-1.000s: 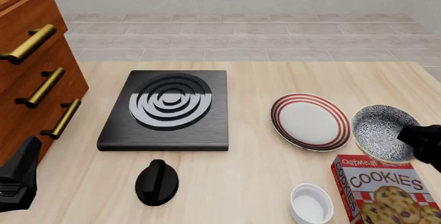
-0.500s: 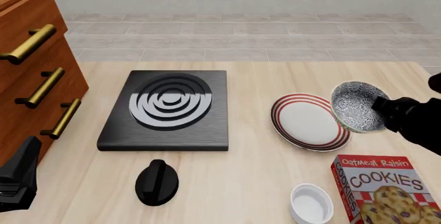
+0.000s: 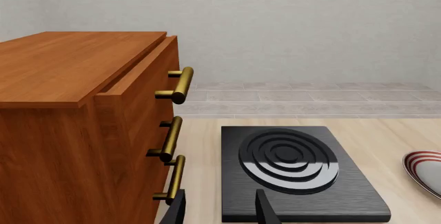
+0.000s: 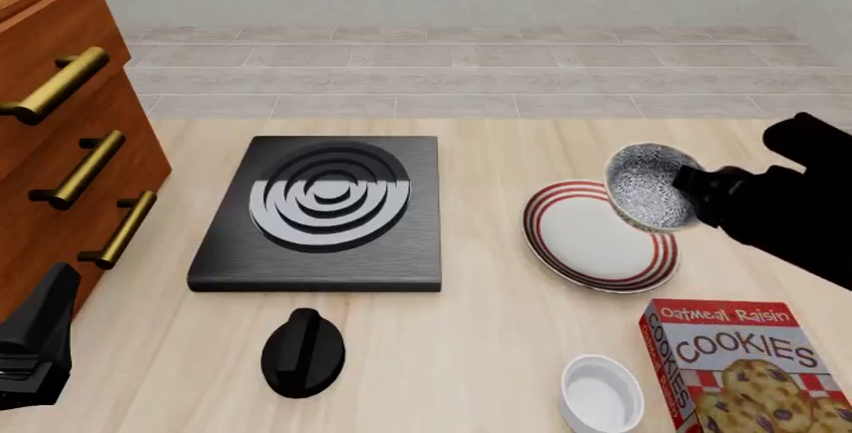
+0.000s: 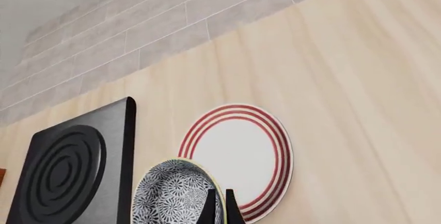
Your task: Pick the akita bowl on the cookies box and place it on the plate.
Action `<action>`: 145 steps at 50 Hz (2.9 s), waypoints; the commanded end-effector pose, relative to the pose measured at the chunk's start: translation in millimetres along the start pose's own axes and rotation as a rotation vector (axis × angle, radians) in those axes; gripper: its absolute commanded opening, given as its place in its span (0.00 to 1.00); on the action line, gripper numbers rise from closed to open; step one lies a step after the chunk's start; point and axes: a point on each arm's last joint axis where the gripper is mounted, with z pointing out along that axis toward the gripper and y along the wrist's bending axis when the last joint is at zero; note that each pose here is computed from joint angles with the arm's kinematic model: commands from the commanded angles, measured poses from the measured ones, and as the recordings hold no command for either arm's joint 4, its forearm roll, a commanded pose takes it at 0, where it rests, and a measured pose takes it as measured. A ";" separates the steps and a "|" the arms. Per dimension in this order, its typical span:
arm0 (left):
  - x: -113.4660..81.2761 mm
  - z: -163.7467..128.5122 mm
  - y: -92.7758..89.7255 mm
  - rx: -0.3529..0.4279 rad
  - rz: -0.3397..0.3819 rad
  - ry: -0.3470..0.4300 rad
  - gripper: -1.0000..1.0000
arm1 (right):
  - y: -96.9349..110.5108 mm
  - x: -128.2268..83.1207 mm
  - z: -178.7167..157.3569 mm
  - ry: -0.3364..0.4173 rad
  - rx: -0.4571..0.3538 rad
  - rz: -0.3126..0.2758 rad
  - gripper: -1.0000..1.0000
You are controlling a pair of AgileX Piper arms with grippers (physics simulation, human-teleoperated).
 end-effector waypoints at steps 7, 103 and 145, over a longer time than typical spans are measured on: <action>0.0 0.0 0.0 0.000 0.000 0.000 1.00 | 2.3 4.6 27.9 0.017 -0.008 0.039 0.00; 0.0 0.0 0.0 0.000 0.000 0.000 1.00 | -17.3 -1.2 114.8 0.111 0.096 -0.030 0.00; 0.0 0.0 0.0 0.000 0.000 0.000 1.00 | -23.5 15.7 127.0 0.142 0.104 -0.038 0.00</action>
